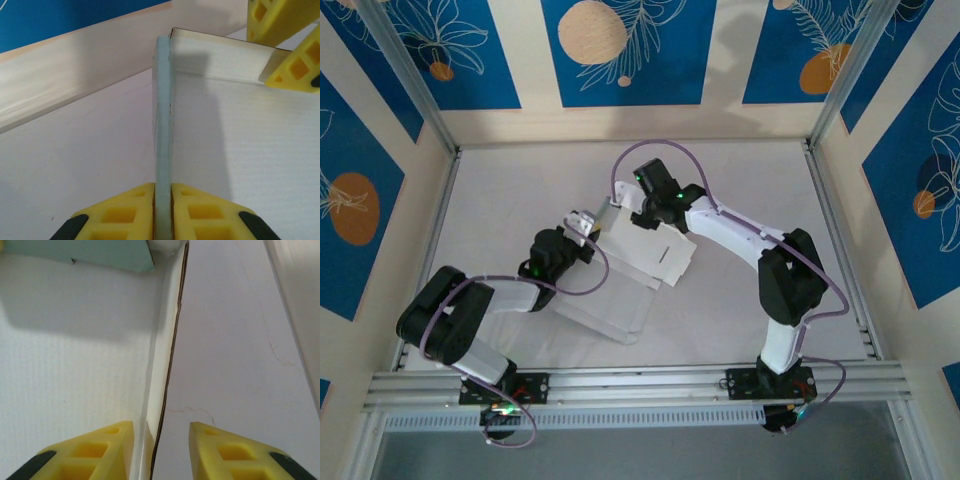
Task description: Fold the paper box
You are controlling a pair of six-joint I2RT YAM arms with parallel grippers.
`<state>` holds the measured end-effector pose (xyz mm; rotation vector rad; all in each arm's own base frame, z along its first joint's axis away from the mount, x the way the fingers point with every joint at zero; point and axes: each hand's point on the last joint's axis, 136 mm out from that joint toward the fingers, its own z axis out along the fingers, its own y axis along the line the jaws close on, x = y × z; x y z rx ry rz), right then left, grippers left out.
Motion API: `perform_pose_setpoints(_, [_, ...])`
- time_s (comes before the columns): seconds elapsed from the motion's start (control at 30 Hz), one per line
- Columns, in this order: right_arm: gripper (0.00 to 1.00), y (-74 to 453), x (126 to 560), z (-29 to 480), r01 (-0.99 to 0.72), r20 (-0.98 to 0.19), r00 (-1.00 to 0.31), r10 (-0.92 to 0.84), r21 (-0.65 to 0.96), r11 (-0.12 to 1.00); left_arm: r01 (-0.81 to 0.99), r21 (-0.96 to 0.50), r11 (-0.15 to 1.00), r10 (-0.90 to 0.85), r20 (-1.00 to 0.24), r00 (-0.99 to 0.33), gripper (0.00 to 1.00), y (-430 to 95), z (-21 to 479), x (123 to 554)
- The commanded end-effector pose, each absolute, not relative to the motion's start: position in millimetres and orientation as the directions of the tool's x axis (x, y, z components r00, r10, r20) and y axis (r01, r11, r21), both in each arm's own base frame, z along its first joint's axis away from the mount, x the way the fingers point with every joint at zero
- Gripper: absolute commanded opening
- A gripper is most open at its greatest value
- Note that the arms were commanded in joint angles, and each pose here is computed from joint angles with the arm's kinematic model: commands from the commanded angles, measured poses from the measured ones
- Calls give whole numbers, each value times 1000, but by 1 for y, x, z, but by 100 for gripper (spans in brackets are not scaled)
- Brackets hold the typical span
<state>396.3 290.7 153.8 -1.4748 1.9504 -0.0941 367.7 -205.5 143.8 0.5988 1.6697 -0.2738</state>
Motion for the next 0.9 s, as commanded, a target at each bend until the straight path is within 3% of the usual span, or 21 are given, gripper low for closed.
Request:
perform_pose_setpoints(0.0, [38,282,387,155,-834,-474,-158,-866,-406,374,523,168,835,212,-977,-25,14,-209,163,367])
perform_pose_setpoints(0.1, [32,281,389,152,-834,-474,-164,-865,-403,378,524,167,835,209,-978,-21,14,-210,164,367])
perform_pose_setpoints(0.2, [9,281,392,154,-828,-472,-159,-867,-414,377,528,165,833,205,-979,-18,14,-210,165,366])
perform_pose_setpoints(0.27, [0,281,394,158,-820,-465,-147,-873,-437,370,535,156,830,199,-980,-22,16,-212,166,366])
perform_pose_setpoints(0.4, [0,276,398,175,-796,-409,-98,-907,-515,318,547,118,829,175,-983,-53,48,-211,182,362])
perform_pose_setpoints(0.5, [0,270,395,187,-808,-368,-89,-926,-516,283,514,115,850,153,-988,-32,61,-200,207,362])
perform_pose_setpoints(0.63, [0,270,386,195,-824,-364,-63,-929,-507,255,498,88,863,136,-989,-62,61,-180,226,367])
perform_pose_setpoints(0.77, [0,270,385,198,-809,-347,-68,-936,-529,255,606,92,790,170,-983,-73,63,-194,233,352])
perform_pose_setpoints(0.87, [0,272,385,200,-785,-329,-54,-943,-569,244,586,94,805,167,-983,-72,65,-189,237,350])
